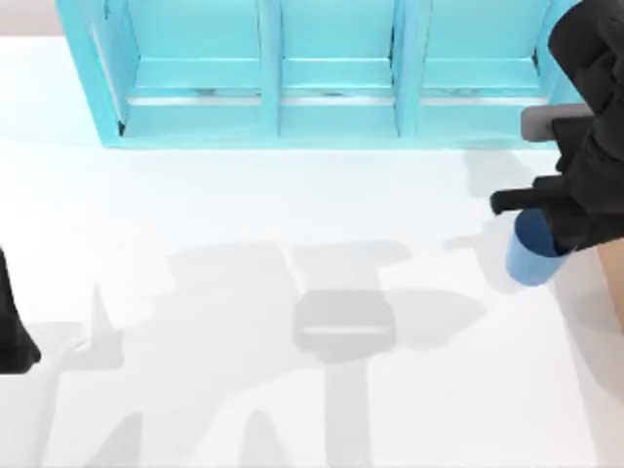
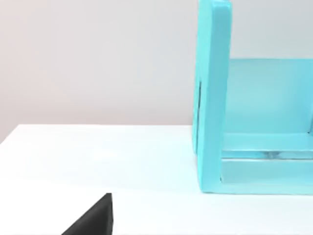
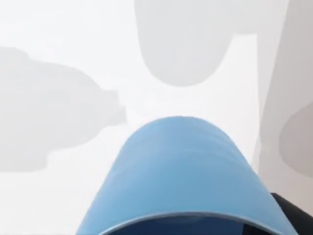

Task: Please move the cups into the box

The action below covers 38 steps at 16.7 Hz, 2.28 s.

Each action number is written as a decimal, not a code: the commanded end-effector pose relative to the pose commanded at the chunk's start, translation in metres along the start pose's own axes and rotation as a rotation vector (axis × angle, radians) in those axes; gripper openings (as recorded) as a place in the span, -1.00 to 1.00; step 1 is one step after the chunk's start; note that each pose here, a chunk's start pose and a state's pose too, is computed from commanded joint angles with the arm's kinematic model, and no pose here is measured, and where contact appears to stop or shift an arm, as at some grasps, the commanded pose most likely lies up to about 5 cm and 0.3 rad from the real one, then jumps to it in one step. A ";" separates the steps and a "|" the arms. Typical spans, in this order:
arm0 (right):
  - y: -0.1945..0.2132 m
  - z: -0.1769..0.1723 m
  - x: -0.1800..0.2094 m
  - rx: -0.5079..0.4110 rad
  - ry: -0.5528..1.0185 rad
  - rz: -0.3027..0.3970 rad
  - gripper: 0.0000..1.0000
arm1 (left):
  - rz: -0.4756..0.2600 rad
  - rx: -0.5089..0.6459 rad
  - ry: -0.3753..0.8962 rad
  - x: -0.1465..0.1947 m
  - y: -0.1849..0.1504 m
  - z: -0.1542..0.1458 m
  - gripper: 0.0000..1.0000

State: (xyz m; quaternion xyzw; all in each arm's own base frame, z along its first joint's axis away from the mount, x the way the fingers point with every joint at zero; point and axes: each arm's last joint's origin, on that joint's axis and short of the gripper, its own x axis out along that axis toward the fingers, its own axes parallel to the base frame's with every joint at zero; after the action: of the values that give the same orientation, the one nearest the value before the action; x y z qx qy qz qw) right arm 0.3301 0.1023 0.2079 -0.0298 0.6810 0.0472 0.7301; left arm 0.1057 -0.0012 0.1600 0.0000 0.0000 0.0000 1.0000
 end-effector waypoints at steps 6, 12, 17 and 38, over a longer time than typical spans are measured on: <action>-0.063 -0.013 -0.030 0.118 0.068 -0.025 -1.00 | 0.000 0.000 0.000 0.000 0.000 0.000 1.00; -0.066 -0.012 -0.030 0.114 0.077 -0.026 -1.00 | 0.000 0.000 0.000 0.000 0.000 0.000 1.00; -0.125 -0.007 -0.044 0.089 0.088 -0.012 -1.00 | 0.000 0.000 0.000 0.000 0.000 0.000 1.00; -0.226 -0.038 -0.017 0.119 0.053 0.001 -1.00 | 0.000 0.000 0.000 0.000 0.000 0.000 1.00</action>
State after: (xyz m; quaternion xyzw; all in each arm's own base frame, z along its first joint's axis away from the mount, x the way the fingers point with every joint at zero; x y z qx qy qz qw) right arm 0.3160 -0.1268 0.2176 0.0129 0.7018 0.0061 0.7122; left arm 0.1057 -0.0012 0.1600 0.0000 0.0000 0.0000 1.0000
